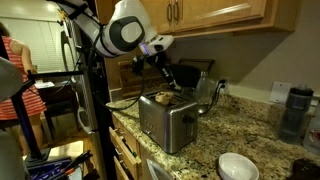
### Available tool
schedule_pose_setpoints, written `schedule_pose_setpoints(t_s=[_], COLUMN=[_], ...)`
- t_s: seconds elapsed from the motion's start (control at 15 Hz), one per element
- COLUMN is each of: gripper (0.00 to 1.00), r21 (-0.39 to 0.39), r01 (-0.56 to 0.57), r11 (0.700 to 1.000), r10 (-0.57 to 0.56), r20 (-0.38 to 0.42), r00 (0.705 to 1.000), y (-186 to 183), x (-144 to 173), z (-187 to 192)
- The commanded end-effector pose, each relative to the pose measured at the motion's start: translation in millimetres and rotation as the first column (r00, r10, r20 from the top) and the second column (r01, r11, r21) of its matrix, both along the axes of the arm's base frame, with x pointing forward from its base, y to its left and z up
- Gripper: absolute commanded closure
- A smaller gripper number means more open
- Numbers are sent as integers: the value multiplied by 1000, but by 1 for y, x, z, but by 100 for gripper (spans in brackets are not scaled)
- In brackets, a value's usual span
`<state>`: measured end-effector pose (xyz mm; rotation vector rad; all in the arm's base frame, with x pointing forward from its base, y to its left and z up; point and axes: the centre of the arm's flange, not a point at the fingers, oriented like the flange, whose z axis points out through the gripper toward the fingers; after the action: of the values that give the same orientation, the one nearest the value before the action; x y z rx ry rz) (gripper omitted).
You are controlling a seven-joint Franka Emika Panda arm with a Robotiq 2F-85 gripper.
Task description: Put two slices of bread in the toaster
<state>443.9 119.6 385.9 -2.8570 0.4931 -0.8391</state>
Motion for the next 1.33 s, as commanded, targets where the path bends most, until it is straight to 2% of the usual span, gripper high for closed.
schedule_pose_setpoints(t_s=[0.0,0.53,0.6,1.27], gripper=[55,3,0,0], r21=[-15,-6,-2,23], r01=[33,64,73,160], r11=[999,998,997,987], r10=[-34,-65,-73,-158], r20=[-21,-61,-62,-79], r00=[999,996,995,984], y=[0,11,12,8], x=[-11,-5,-4,3], z=[2,-7,-8,-15])
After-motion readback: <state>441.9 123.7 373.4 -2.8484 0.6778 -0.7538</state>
